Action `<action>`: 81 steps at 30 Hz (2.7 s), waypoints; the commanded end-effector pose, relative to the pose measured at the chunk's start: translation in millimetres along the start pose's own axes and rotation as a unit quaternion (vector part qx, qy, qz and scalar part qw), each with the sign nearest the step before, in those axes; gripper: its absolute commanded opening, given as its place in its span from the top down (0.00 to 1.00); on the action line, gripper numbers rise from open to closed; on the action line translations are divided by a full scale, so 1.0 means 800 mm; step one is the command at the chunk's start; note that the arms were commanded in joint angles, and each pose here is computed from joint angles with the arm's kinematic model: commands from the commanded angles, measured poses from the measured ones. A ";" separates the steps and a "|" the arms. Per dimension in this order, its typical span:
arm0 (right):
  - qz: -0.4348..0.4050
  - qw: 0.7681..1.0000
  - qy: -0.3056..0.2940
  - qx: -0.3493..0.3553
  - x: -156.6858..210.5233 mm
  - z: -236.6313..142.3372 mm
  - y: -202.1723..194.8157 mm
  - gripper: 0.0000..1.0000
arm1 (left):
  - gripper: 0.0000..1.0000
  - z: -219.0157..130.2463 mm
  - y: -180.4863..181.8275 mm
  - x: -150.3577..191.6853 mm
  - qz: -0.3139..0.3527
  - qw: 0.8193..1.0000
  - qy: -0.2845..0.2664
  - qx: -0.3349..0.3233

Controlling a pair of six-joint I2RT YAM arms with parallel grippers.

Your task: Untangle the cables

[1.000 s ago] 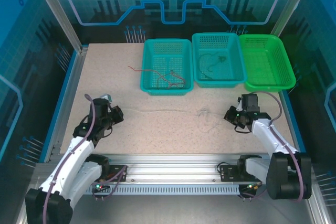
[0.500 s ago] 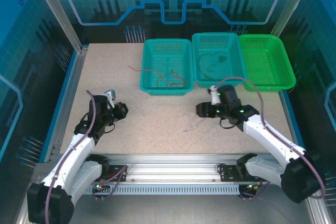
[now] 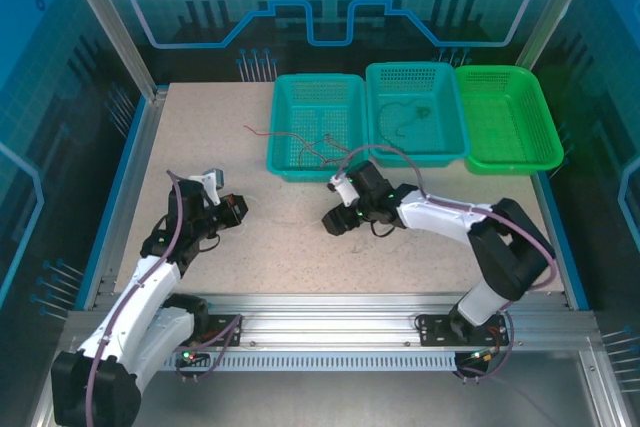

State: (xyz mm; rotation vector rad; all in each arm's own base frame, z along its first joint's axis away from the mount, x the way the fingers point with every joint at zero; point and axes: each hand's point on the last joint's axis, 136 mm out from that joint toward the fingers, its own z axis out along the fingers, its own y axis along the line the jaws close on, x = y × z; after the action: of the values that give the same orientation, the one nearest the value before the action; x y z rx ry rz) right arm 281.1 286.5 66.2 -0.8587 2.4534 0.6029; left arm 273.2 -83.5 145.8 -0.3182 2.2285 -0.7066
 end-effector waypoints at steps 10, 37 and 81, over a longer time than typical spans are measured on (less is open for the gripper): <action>-0.038 0.998 -0.010 -0.051 -0.028 0.005 0.039 0.99 | 0.94 -0.010 0.012 -0.016 -0.007 0.999 -0.024 -0.041; 0.013 0.940 -0.309 -0.146 -0.215 -0.280 0.136 1.00 | 0.01 0.025 -0.209 0.063 0.156 0.923 0.045 0.350; 0.437 0.754 -0.478 0.110 -0.084 -0.439 -0.305 1.00 | 0.01 0.037 -0.183 0.018 0.214 0.970 -0.053 0.103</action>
State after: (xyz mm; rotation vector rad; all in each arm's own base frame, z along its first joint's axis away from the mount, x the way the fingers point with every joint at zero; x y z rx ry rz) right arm 371.3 -19.1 296.8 0.6712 1.8257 0.7161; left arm 291.9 -233.7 207.3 0.1890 1.9670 -0.7488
